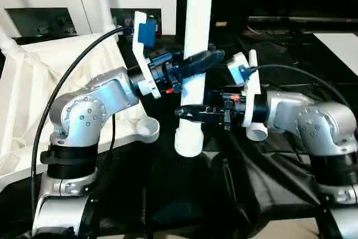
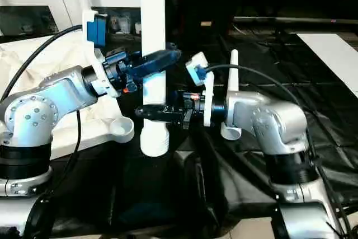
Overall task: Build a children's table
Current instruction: Pick table leg
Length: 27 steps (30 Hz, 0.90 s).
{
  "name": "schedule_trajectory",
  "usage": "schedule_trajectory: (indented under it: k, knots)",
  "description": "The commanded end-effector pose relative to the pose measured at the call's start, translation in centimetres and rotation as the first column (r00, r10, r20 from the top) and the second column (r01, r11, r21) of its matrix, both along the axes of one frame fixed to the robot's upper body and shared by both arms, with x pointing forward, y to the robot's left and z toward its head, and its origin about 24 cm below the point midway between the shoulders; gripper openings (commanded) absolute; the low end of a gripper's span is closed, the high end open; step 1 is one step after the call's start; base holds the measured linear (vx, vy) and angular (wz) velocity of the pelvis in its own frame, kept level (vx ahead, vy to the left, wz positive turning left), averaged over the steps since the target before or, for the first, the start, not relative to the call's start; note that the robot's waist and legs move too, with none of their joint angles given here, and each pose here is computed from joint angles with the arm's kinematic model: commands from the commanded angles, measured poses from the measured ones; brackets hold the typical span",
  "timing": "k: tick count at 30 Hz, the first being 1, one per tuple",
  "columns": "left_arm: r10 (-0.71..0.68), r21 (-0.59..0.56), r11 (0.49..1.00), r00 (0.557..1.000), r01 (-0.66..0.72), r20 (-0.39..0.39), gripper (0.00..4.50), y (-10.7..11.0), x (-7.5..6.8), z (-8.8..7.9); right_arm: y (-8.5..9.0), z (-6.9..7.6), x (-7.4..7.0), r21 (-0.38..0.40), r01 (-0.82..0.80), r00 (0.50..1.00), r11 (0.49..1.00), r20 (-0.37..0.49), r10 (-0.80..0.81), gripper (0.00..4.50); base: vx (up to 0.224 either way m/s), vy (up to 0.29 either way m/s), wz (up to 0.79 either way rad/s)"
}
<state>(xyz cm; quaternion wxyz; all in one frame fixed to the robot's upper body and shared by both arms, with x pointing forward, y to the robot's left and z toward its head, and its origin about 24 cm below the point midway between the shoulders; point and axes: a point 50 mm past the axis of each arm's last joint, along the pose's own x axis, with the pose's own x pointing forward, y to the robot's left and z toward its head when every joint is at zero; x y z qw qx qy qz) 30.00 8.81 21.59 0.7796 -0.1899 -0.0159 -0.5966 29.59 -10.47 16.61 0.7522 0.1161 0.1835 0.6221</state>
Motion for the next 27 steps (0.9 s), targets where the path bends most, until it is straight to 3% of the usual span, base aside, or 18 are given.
schedule_trajectory:
  k: [1, 14, 15, 19, 20, 27]
  knots:
    - [-0.029, -0.005, 1.0, 0.999, 0.029, 0.044, 1.84, -0.25, -0.39, 0.44, -0.19, -0.15, 0.21, -0.031, 0.005, 1.0, 0.999, -0.01, -0.006, 4.22, 0.0, 0.0, 0.0]
    - [-0.067, -0.031, 0.997, 0.996, 0.069, 0.065, 1.84, -0.6, -0.53, 0.71, 0.49, -0.7, 0.17, -0.014, -0.031, 0.999, 0.999, -0.037, 0.03, 4.22, 0.0, 0.0, 0.0]
    - [-0.067, -0.031, 0.997, 0.996, 0.069, 0.064, 1.84, -0.61, -0.53, 0.71, 0.49, -0.71, 0.18, -0.013, -0.031, 0.999, 0.999, -0.038, 0.03, 3.93, 0.0, 0.0, 0.0]
    - [-0.07, -0.033, 0.997, 0.995, 0.072, 0.066, 1.84, -0.63, -0.56, 0.7, 0.57, -0.75, 0.21, -0.006, -0.034, 0.999, 0.999, -0.041, 0.033, 3.8, 0.0, 0.0, 0.0]
    - [-0.071, -0.034, 0.997, 0.995, 0.073, 0.067, 1.84, -0.64, -0.56, 0.7, 0.61, -0.81, 0.21, -0.007, -0.035, 0.999, 0.999, -0.042, 0.034, 3.52, 0.0, 0.0, 0.0]
    - [-0.074, -0.038, 0.996, 0.995, 0.077, 0.069, 1.84, -0.66, -0.66, 0.72, 0.76, -0.98, 0.09, -0.006, -0.042, 0.998, 0.999, -0.049, 0.042, 3.06, 0.0, 0.0, 0.0]
